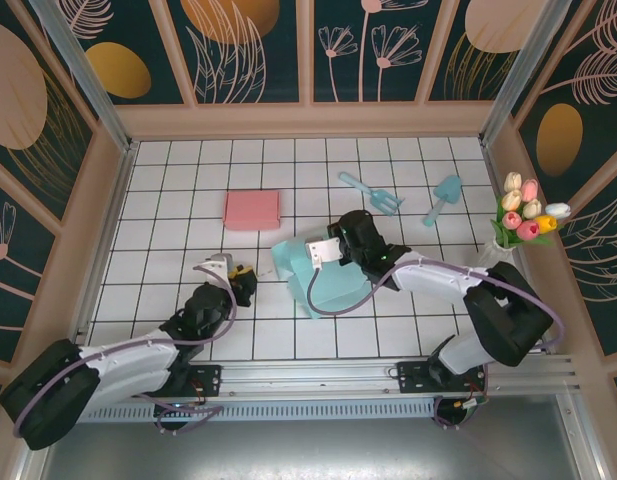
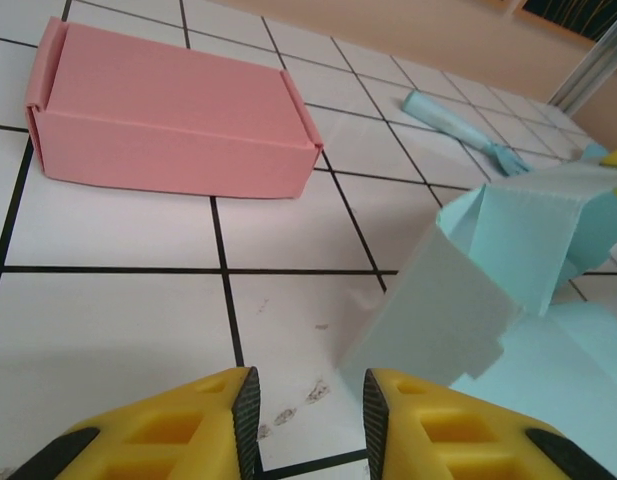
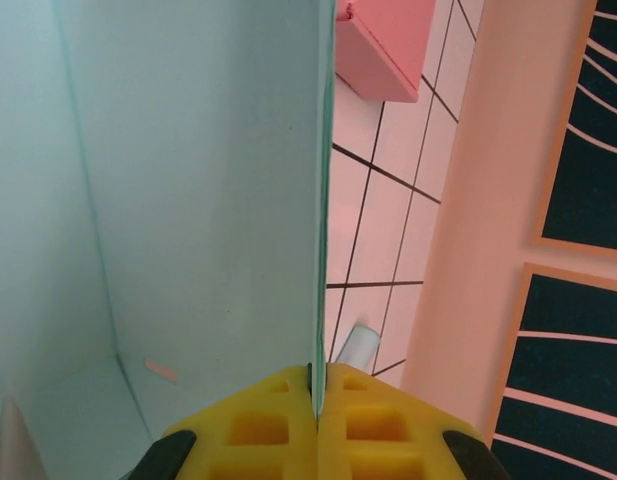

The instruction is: Fold the paper box

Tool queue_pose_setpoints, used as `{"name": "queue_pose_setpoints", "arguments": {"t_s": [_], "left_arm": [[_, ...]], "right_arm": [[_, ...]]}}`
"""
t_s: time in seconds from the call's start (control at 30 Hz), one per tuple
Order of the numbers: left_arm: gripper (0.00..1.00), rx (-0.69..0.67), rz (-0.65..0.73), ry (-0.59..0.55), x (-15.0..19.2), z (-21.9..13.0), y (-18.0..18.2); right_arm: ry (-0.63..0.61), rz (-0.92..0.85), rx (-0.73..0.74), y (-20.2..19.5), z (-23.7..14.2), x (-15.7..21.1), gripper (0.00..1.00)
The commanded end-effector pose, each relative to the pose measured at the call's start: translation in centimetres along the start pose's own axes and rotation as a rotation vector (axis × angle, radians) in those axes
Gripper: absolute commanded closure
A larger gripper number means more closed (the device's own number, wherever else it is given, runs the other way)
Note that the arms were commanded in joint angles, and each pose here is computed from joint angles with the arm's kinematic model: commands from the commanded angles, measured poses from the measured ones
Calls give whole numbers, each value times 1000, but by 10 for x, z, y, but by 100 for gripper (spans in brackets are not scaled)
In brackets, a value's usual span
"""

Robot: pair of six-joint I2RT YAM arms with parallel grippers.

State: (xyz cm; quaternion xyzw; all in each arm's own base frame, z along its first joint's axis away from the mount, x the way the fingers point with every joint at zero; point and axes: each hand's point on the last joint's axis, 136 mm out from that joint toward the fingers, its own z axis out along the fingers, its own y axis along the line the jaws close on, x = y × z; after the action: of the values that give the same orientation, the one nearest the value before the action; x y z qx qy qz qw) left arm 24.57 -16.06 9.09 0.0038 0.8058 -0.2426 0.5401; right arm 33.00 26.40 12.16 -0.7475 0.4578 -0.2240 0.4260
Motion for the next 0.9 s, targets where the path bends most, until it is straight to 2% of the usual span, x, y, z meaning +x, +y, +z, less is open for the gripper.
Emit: {"name": "queue_pose_setpoints", "arguments": {"t_s": [0.0, 0.2, 0.57, 0.87], "left_arm": [[62, 26, 29, -35, -7, 3, -7], [59, 23, 71, 8, 0, 21, -13], [56, 162, 107, 60, 10, 46, -47], [56, 164, 131, 80, 19, 54, -47]], "right_arm": [[15, -43, -62, 31, 7, 6, 100], [23, -95, -27, 35, 7, 12, 100], [66, -173, 13, 45, 12, 21, 100], [59, -163, -7, 50, 15, 20, 100]]}}
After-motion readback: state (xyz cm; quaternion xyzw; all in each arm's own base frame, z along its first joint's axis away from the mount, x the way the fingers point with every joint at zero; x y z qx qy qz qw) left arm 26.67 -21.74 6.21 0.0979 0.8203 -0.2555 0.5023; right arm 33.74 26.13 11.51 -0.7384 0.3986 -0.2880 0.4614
